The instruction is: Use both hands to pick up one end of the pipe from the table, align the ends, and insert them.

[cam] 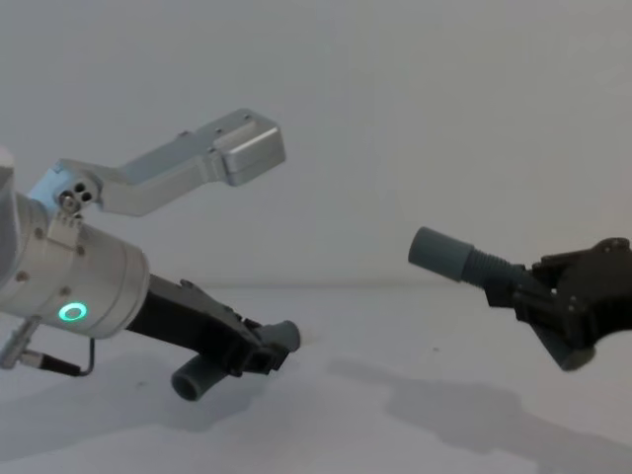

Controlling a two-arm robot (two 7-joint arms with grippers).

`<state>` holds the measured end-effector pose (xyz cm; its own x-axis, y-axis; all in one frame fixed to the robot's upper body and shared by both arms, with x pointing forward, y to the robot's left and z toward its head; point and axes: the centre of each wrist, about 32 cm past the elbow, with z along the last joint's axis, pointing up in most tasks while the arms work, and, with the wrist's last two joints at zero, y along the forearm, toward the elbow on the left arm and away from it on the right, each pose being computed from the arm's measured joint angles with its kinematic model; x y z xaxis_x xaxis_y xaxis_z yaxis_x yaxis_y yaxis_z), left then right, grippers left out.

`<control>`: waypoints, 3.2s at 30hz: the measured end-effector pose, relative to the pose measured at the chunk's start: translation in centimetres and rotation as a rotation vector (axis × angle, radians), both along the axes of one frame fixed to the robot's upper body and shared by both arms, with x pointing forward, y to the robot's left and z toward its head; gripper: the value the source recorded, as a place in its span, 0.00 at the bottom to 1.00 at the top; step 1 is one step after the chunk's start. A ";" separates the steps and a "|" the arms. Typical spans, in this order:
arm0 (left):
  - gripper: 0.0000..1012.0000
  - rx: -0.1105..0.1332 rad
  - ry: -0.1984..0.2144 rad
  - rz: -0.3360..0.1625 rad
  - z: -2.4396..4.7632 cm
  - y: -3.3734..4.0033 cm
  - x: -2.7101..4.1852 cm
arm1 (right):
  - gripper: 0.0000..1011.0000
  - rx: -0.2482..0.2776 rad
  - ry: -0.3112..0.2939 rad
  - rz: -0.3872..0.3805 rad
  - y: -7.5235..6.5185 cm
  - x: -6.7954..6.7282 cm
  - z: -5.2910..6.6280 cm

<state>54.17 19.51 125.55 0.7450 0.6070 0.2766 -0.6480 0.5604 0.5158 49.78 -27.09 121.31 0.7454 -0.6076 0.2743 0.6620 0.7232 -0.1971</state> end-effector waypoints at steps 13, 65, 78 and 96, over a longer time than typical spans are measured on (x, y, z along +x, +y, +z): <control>0.36 -0.006 -0.019 -0.094 0.36 1.82 0.17 | 0.14 -0.047 -0.046 0.214 -2.8 0.2 -0.3; 0.36 -0.116 0.088 -0.574 3.67 5.26 2.00 | 0.14 -0.095 -0.064 0.343 -3.6 -1.3 -0.8; 0.36 -0.086 0.111 -0.638 4.53 4.87 2.36 | 0.14 -0.118 -0.081 0.323 -3.3 -1.0 -1.0; 0.36 -0.060 0.130 -0.669 5.03 4.64 2.48 | 0.14 -0.131 -0.095 0.313 -3.1 -0.9 -1.1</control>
<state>56.65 24.15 130.58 0.9901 0.0157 0.1396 -0.0870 0.8488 0.5215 48.86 -30.18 120.23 0.8573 -0.3084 0.4122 0.4319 0.8666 -0.2500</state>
